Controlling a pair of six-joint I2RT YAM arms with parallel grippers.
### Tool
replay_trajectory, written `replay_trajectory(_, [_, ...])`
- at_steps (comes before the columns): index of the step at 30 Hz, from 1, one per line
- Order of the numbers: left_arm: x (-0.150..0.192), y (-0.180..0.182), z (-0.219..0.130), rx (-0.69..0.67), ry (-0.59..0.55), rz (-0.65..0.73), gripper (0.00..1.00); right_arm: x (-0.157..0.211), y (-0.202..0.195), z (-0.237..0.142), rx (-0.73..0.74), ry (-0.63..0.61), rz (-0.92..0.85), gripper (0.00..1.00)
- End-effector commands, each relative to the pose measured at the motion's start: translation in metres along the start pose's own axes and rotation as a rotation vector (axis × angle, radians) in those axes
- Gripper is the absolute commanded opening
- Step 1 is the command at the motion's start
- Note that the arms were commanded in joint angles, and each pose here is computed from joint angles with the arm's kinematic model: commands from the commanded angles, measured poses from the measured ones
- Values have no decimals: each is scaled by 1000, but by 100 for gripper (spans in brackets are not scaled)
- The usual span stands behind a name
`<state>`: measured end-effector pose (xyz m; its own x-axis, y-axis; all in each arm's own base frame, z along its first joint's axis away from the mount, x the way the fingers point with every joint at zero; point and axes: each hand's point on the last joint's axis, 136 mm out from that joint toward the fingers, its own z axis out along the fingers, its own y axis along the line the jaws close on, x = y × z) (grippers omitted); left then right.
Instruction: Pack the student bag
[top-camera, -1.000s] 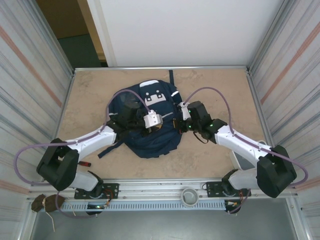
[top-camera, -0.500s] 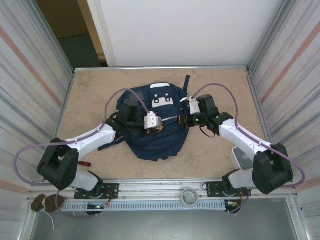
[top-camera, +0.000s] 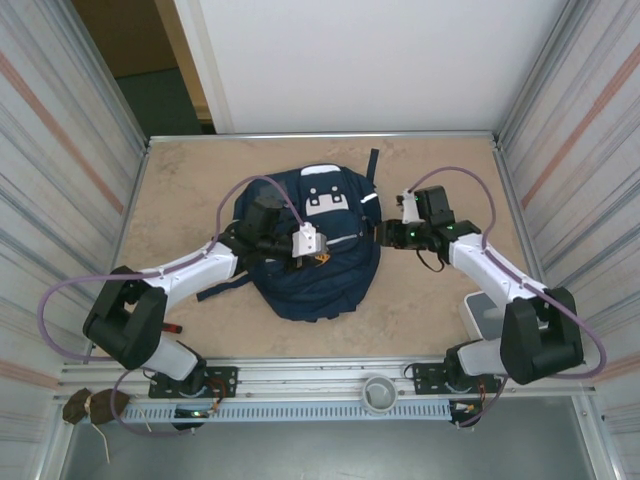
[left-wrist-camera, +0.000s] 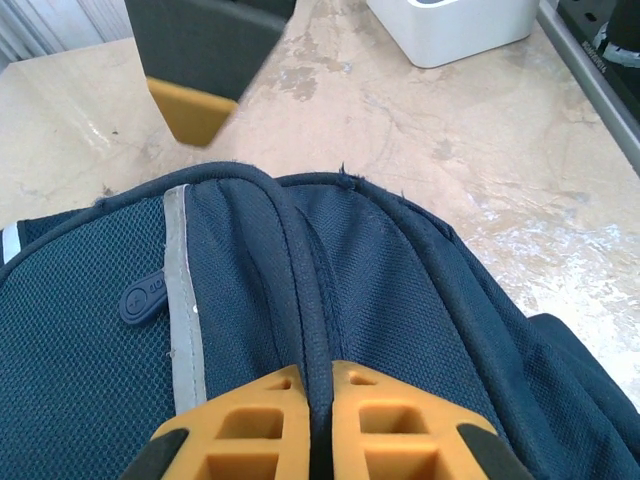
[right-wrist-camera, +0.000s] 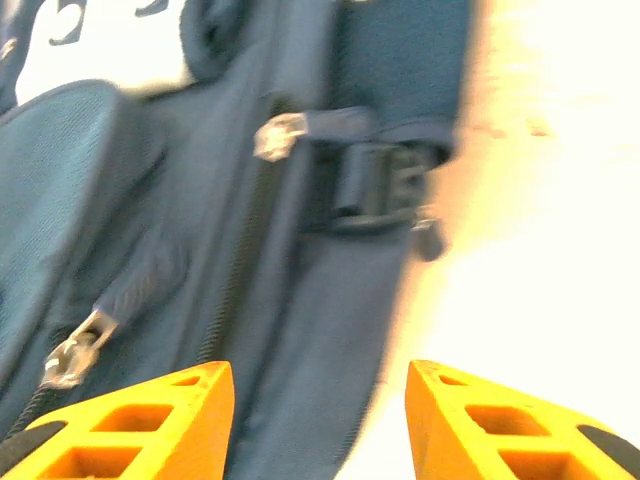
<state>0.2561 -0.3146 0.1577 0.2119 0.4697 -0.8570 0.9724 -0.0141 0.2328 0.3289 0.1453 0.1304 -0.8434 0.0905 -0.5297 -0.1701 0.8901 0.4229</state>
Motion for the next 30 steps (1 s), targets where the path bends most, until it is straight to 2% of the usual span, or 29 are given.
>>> replay_trajectory(1, [-30, -8, 2, 57, -119, 58, 1, -12, -30, -4, 81, -42, 160, 54])
replay_trajectory(6, [-26, -9, 7, 60, -113, 43, 2, -44, -33, 37, -28, -13, 317, 58])
replay_trajectory(7, [-26, -8, 7, 58, -111, 42, 2, -48, -32, 49, -52, 4, 334, 65])
replay_trajectory(9, [-25, -9, 8, 58, -106, 39, 2, -55, -29, 69, -98, 23, 361, 73])
replay_trajectory(13, [-19, -10, 11, 61, -94, 24, 3, -67, -16, 93, -195, 46, 373, 73])
replay_trajectory(15, [-17, -10, 13, 64, -87, 14, 5, -68, -13, 100, -205, 56, 367, 66])
replay_trajectory(17, [-15, -10, 13, 61, -80, 9, 6, -64, -14, 105, -209, 73, 372, 52])
replay_trajectory(19, [-14, -9, 12, 52, -72, 4, 7, -60, -17, 108, -206, 83, 378, 33])
replay_trajectory(21, [-11, -7, 12, 37, -57, 1, 8, -56, -22, 106, -192, 82, 378, 20])
replay_trajectory(25, [-4, 4, 7, -4, -28, -29, 8, -51, -40, 94, -133, 50, 399, 6])
replay_trajectory(30, [7, 30, 2, -88, 17, -49, 14, -45, -55, 80, -54, 2, 410, 0])
